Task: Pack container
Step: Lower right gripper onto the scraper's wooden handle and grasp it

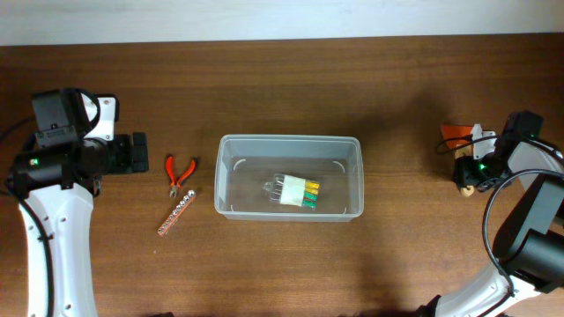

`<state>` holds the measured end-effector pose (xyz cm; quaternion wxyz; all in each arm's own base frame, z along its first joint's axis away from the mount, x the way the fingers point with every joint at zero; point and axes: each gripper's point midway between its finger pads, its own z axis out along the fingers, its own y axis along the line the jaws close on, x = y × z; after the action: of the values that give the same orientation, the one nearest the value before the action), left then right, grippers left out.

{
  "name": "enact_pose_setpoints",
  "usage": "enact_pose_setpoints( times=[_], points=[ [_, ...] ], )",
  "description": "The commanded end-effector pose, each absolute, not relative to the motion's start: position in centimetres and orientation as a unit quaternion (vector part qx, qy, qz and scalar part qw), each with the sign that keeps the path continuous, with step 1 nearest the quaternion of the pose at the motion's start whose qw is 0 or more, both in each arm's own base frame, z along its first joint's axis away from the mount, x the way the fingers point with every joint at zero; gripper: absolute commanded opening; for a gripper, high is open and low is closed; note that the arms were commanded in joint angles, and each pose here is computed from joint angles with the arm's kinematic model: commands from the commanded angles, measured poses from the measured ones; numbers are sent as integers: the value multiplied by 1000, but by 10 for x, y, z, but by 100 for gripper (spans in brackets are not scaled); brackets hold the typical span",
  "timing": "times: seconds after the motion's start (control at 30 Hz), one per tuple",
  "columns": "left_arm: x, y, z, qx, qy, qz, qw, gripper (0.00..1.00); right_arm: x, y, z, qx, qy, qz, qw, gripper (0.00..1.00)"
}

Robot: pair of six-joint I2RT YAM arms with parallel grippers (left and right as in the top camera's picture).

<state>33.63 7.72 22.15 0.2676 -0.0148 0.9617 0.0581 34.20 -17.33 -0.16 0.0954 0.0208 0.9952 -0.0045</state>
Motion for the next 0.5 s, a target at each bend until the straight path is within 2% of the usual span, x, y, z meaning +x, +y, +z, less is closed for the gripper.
enact_pose_setpoints(
  times=[0.0, 0.3, 0.47],
  points=[
    [339, 74, 224, -11, 961, 51, 271, 99, 334, -166, -18, 34, 996, 20, 76, 56],
    [339, 74, 224, -11, 961, 50, 271, 99, 335, -166, -18, 35, 996, 23, 78, 38],
    [340, 73, 224, -10, 961, 46, 272, 99, 337, -163, -17, 34, 996, 32, 82, 33]
  ],
)
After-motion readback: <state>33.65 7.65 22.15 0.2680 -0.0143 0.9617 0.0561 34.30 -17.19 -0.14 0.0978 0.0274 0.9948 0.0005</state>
